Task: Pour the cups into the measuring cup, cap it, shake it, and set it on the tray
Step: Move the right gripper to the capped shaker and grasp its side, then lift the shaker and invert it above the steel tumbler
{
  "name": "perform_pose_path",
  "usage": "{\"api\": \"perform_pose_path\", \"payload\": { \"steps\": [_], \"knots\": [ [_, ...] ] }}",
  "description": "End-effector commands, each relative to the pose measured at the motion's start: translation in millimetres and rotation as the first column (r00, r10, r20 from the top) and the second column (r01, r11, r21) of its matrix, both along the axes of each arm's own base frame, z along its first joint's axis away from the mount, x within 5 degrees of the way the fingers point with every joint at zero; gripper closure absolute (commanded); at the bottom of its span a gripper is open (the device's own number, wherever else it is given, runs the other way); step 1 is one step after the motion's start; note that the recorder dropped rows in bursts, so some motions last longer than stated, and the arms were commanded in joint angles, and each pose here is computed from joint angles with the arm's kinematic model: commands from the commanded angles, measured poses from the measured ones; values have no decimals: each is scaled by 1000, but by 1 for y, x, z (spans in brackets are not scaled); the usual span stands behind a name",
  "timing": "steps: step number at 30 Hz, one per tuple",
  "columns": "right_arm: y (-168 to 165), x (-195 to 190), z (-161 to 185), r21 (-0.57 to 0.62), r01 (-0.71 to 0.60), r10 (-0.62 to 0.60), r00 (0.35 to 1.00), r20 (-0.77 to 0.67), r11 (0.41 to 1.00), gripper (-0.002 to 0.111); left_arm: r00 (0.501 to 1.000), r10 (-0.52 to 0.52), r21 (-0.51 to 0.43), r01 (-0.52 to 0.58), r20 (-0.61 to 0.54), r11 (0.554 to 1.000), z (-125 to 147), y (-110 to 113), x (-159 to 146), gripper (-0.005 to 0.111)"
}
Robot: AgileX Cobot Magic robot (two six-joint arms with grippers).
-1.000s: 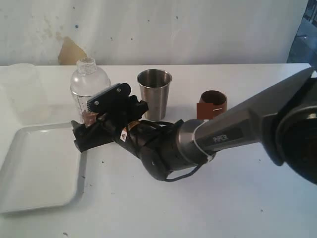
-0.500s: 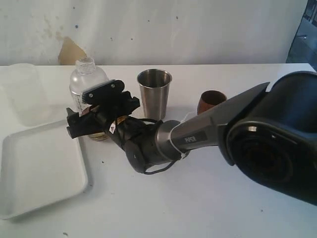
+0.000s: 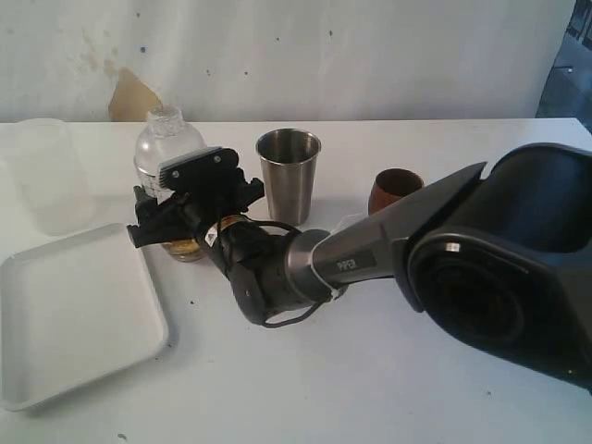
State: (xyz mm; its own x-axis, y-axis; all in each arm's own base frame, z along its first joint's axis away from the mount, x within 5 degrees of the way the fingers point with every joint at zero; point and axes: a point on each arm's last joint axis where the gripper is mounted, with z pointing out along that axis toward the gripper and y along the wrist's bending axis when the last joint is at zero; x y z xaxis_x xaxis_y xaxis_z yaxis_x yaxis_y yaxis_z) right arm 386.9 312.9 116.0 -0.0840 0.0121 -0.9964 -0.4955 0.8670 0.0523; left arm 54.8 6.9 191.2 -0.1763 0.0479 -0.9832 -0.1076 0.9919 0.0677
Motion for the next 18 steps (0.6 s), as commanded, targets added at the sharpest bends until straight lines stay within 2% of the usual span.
{"api": "perform_pose_path", "payload": {
  "steps": [1,11,14,18],
  "knots": [
    [-1,2,9,0,-1,1,1000,23,1000,108,1000,-1,5,1,10,1000,0,0,0,107],
    [0,2,22,8,-11,11,1000,27,1000,107,1000,-1,5,1,10,1000,0,0,0,107],
    [1,-3,55,-60,-57,60,997,47,997,108,1000,-1,5,1,10,1000,0,0,0,107],
    [-6,-11,118,-96,-62,76,986,146,993,108,1000,-1,5,1,10,1000,0,0,0,107]
  ]
}}
